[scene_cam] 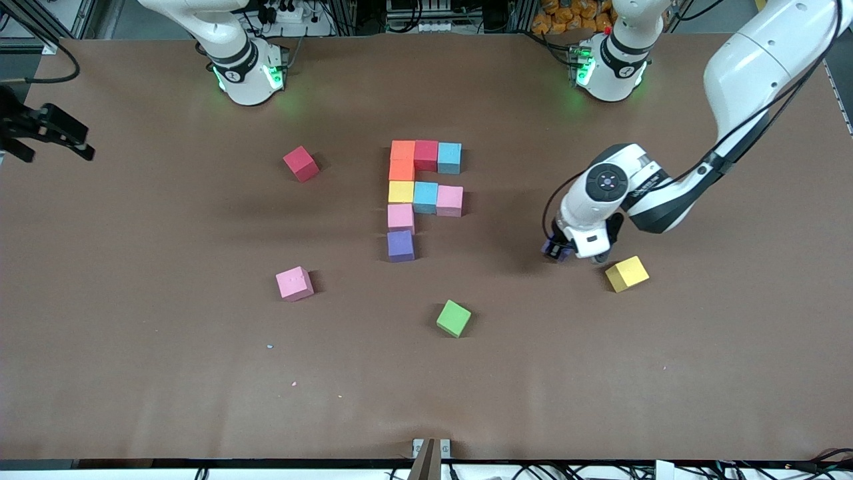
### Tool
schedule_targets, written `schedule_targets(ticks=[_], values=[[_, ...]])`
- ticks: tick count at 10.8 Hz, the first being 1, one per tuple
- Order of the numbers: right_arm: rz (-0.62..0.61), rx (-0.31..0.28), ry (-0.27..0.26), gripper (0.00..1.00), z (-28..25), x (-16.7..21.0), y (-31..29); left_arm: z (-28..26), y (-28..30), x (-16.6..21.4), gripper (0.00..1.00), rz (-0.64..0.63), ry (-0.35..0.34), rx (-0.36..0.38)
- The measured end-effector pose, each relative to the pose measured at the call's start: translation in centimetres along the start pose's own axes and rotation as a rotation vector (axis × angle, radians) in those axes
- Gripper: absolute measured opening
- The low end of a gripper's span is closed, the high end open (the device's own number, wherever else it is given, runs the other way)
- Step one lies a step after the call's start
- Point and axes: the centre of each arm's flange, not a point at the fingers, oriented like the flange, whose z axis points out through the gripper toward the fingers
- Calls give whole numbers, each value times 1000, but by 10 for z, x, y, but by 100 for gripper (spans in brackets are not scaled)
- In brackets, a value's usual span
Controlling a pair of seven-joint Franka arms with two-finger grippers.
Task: Arrange 11 blocks into digit 3
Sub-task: 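Grasp the purple cube with the left gripper and lift it, then carry the purple cube to the cube cluster with the left gripper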
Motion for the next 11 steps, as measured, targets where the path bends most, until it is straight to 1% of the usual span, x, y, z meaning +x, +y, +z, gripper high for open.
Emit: schedule_targets(ticks=[2,4,5,8,9,10,11], values=[[3,-8,-8,100,-1,6,4,-14,26,-28,59,-44,-46,-13],[8,-10,-11,100,1,9,7,-18,51,-57,59,-94,-71,-17],[14,-11,-9,100,1,9,11,-16,62,-76,59,-119,-77,-12],[19,-11,-7,100,1,9,14,-12,90,-150,59,-216,-115,-6],[18,-11,-7,100,1,9,13,-7,97,-167,59,-233,-116,-6],[18,-11,-7,100,1,9,13,4,99,-173,59,-246,-107,3],[17,-11,-7,100,1,9,13,15,101,-172,59,-273,-101,14]])
